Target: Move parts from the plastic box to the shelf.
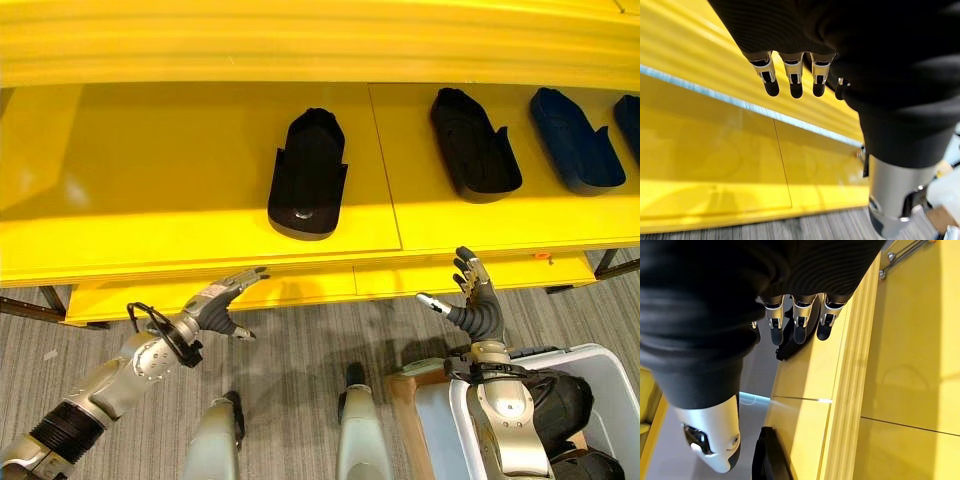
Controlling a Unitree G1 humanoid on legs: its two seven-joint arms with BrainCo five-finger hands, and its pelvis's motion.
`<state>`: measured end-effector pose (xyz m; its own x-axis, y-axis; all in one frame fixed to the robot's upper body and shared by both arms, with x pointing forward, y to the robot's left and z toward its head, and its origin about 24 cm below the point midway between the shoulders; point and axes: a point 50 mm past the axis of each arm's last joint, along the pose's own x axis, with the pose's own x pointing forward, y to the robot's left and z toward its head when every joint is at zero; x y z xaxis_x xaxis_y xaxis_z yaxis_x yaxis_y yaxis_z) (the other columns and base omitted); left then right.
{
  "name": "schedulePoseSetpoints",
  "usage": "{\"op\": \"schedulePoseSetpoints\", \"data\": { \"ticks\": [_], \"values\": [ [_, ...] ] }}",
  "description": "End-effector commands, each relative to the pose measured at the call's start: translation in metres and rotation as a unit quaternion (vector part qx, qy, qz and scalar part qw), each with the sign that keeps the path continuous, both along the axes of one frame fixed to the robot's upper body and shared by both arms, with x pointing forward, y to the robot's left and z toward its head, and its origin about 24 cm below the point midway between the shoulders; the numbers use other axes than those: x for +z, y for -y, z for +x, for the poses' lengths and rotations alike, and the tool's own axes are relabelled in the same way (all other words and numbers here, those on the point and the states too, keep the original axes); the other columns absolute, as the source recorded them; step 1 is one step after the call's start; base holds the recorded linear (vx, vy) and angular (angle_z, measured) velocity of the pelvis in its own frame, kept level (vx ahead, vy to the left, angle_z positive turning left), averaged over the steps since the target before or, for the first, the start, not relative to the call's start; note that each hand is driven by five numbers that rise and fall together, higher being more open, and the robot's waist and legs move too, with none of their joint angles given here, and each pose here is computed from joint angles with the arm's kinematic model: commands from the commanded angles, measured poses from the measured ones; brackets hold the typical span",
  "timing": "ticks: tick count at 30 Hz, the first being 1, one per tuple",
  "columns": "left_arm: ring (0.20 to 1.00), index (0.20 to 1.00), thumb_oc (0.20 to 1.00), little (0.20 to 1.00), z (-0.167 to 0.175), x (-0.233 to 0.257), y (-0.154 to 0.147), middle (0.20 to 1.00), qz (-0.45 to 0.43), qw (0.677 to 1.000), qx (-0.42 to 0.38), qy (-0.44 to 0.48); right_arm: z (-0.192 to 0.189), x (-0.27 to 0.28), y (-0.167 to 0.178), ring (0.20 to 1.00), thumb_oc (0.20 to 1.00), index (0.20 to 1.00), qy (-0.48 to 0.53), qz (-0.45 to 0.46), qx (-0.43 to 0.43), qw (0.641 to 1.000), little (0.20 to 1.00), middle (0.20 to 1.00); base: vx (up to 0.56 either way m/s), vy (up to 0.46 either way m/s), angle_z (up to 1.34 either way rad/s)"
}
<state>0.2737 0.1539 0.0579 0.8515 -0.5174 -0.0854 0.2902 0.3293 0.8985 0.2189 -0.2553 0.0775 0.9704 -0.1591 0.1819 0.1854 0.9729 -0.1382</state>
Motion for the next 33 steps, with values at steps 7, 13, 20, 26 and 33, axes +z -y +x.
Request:
{"op": "schedulePoseSetpoints", "data": {
  "ticks": [7, 13, 20, 26, 33],
  "values": [
    [1.0, 1.0, 1.0, 1.0, 0.025, 0.033, 0.022, 1.0, -0.01, 0.996, -0.021, 0.083, -0.002, 0.026, 0.004, 1.0, 1.0, 1.0, 0.064, -0.02, -0.011, 0.998, 1.0, 1.0, 0.0, 0.005, -0.02],
    [1.0, 1.0, 1.0, 1.0, 0.03, 0.044, 0.029, 1.0, -0.008, 0.994, -0.03, 0.106, -0.002, 0.025, 0.006, 1.0, 1.0, 1.0, 0.063, -0.021, -0.014, 0.998, 1.0, 1.0, 0.01, 0.001, -0.05],
    [1.0, 1.0, 1.0, 1.0, 0.032, 0.064, 0.04, 1.0, -0.015, 0.988, -0.055, 0.142, -0.001, 0.025, 0.006, 1.0, 1.0, 1.0, 0.061, -0.023, -0.012, 0.998, 1.0, 1.0, 0.0, 0.0, 0.0],
    [1.0, 1.0, 1.0, 1.0, 0.037, 0.06, 0.044, 1.0, -0.008, 0.99, -0.054, 0.131, -0.001, 0.026, 0.005, 1.0, 1.0, 1.0, 0.062, -0.02, -0.009, 0.998, 1.0, 1.0, 0.0, 0.0, 0.0],
    [1.0, 1.0, 1.0, 1.0, 0.049, 0.034, 0.034, 1.0, 0.01, 0.996, -0.003, 0.089, -0.001, 0.025, 0.007, 1.0, 1.0, 1.0, 0.062, -0.015, -0.013, 0.998, 1.0, 1.0, 0.0, 0.001, -0.01]
  ]
}}
